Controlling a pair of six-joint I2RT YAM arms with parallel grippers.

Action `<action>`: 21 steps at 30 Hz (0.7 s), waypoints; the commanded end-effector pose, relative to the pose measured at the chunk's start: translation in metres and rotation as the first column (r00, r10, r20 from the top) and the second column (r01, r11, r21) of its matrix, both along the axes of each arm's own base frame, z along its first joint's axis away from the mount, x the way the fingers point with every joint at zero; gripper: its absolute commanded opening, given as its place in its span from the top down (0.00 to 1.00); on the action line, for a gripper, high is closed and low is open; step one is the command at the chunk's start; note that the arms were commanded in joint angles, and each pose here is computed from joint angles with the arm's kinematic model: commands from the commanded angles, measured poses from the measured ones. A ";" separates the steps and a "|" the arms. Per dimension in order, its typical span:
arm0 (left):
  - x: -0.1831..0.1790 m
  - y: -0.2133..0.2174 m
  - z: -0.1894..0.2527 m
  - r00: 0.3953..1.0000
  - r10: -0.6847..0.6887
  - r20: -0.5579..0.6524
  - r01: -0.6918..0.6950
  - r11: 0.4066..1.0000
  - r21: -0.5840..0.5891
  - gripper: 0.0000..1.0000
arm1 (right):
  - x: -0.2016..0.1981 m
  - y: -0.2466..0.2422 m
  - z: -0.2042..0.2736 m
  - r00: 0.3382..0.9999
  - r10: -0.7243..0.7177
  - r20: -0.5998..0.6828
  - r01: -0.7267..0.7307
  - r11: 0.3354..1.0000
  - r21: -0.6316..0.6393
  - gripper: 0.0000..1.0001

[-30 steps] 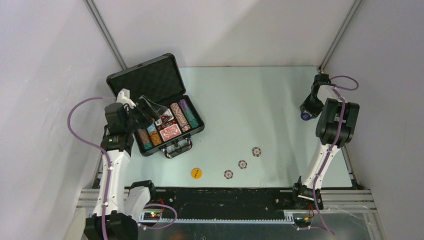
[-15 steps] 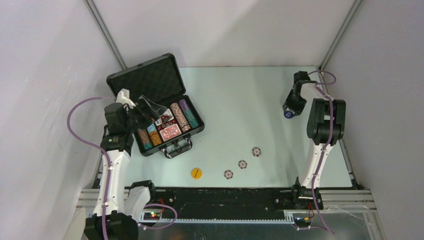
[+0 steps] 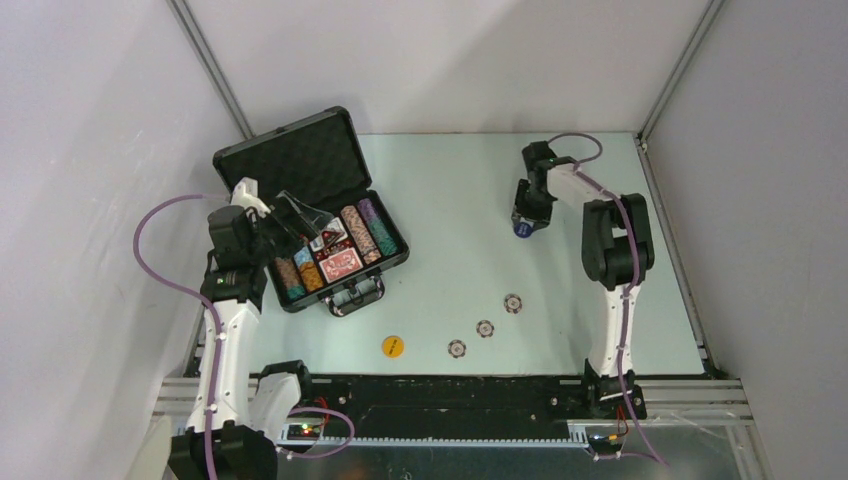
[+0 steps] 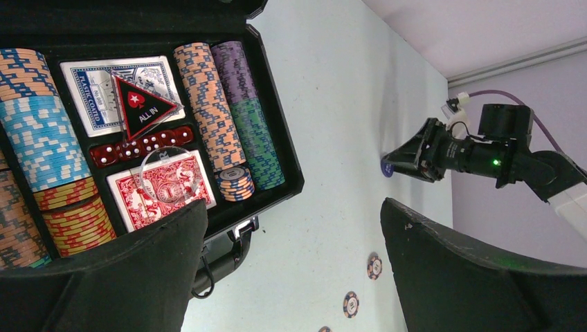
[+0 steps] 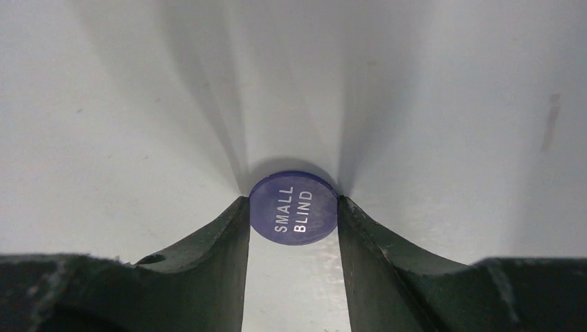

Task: Pack up texas hold em set

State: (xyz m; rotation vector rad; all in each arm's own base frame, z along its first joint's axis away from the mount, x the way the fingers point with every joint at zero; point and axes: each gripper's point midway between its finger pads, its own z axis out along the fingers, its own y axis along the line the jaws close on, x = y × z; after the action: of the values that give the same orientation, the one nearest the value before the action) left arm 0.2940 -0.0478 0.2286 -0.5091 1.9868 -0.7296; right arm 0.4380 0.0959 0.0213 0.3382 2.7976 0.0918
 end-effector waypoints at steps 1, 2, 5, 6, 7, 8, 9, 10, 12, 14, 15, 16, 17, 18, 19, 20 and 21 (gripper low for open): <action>0.003 0.001 0.012 0.999 -0.001 0.037 0.002 1.000 -0.006 0.00 | -0.002 0.042 0.002 0.998 0.056 -0.004 -0.056 0.998 0.030 0.56; 0.003 0.001 0.012 0.999 -0.001 0.037 0.001 1.000 -0.006 0.00 | -0.003 0.048 0.001 0.998 0.067 -0.004 -0.066 0.997 0.028 0.56; 0.003 0.002 0.011 0.999 0.000 0.034 0.000 1.000 -0.006 0.00 | -0.013 0.077 -0.002 0.993 0.120 -0.008 -0.119 0.992 0.027 0.56; 0.003 0.002 0.011 0.999 0.002 0.033 -0.001 1.000 -0.007 0.00 | -0.018 0.088 -0.003 0.990 0.142 -0.009 -0.142 0.990 0.025 0.56; 0.003 0.002 0.011 0.999 0.002 0.033 -0.002 1.000 -0.006 0.00 | -0.020 0.093 -0.004 0.989 0.150 -0.012 -0.150 0.988 0.025 0.56; 0.004 0.003 0.011 0.999 0.003 0.033 -0.003 1.000 -0.007 0.00 | -0.025 0.102 -0.004 0.985 0.170 -0.013 -0.170 0.985 0.020 0.56; 0.004 0.003 0.011 0.999 0.003 0.034 -0.002 1.000 -0.007 0.00 | -0.028 0.107 -0.004 0.984 0.177 -0.012 -0.177 0.984 0.019 0.56; 0.004 0.003 0.011 0.999 0.003 0.034 -0.003 1.000 -0.006 0.00 | -0.033 0.116 -0.004 0.980 0.199 -0.010 -0.199 0.980 0.014 0.56; 0.004 0.003 0.010 0.999 0.005 0.032 -0.005 1.000 -0.006 0.00 | -0.041 0.129 -0.003 0.974 0.225 -0.007 -0.225 0.974 0.004 0.56; 0.004 0.004 0.010 0.999 0.008 0.032 -0.007 1.000 -0.006 0.00 | -0.049 0.140 -0.002 0.968 0.251 -0.005 -0.251 0.968 -0.008 0.56; 0.004 0.004 0.010 0.999 0.008 0.032 -0.008 1.000 -0.007 0.00 | -0.051 0.144 0.000 0.965 0.261 0.002 -0.261 0.965 -0.018 0.56; 0.003 0.004 0.010 0.999 0.007 0.032 -0.007 1.000 -0.007 0.00 | -0.056 0.153 0.001 0.958 0.285 0.006 -0.285 0.958 -0.028 0.55; 0.003 0.004 0.011 0.999 0.010 0.034 -0.010 1.000 -0.006 0.00 | -0.060 0.158 0.003 0.954 0.299 0.009 -0.299 0.953 -0.048 0.55; 0.003 0.004 0.010 0.999 0.009 0.033 -0.009 1.000 -0.006 0.00 | -0.061 0.160 0.003 0.952 0.305 0.011 -0.304 0.951 -0.057 0.55; 0.003 0.005 0.010 0.999 0.011 0.033 -0.011 1.000 -0.005 0.00 | -0.063 0.164 0.006 0.950 0.313 0.019 -0.311 0.948 -0.072 0.55; 0.003 0.005 0.010 0.999 0.013 0.033 -0.012 1.000 -0.005 0.00 | -0.063 0.166 0.006 0.949 0.314 0.023 -0.311 0.947 -0.077 0.55; 0.003 0.005 0.010 0.999 0.013 0.033 -0.013 1.000 -0.005 0.00 | -0.063 0.167 0.009 0.949 0.314 0.033 -0.311 0.947 -0.087 0.55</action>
State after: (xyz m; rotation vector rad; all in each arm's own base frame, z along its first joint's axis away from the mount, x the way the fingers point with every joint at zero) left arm 0.2948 -0.0446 0.2279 -0.5208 1.9849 -0.7231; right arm 0.3761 0.2586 0.0224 -0.1269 2.8053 0.1317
